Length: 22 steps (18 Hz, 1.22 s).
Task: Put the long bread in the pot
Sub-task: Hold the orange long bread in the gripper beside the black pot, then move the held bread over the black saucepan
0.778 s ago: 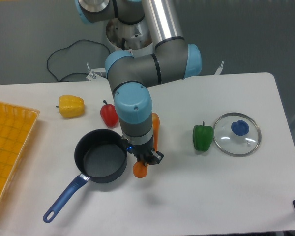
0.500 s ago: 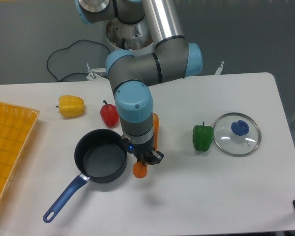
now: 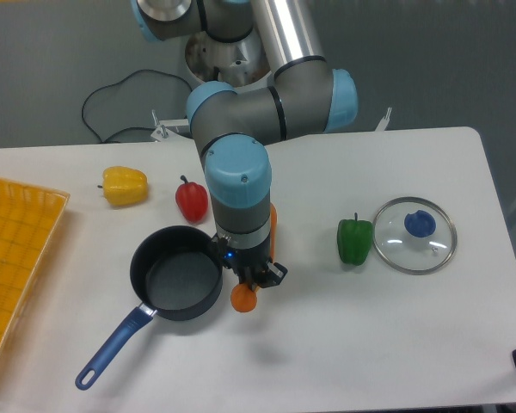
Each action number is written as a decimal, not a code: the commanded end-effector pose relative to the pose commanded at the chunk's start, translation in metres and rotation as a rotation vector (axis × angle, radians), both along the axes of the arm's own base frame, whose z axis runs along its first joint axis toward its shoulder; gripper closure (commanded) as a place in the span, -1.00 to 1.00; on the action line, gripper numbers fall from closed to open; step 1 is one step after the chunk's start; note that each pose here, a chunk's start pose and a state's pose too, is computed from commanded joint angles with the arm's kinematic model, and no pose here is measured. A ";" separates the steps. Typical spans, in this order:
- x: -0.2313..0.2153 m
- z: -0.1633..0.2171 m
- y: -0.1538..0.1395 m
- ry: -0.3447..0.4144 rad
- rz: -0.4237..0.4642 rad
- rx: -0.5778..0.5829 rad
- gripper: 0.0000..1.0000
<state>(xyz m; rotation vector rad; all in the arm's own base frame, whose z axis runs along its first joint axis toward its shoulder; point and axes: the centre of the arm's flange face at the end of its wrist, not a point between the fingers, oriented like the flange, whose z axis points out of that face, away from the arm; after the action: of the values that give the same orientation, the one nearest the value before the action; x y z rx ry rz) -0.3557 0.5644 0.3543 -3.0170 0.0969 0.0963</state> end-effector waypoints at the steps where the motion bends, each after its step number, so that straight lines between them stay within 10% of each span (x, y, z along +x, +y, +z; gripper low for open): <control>1: -0.001 0.001 0.000 -0.009 0.003 0.013 0.78; 22: -0.002 0.061 0.012 -0.004 0.133 0.181 0.78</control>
<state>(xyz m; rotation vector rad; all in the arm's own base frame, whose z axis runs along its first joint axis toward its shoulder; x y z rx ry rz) -0.3573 0.5761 0.4156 -2.8401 -0.1068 0.1050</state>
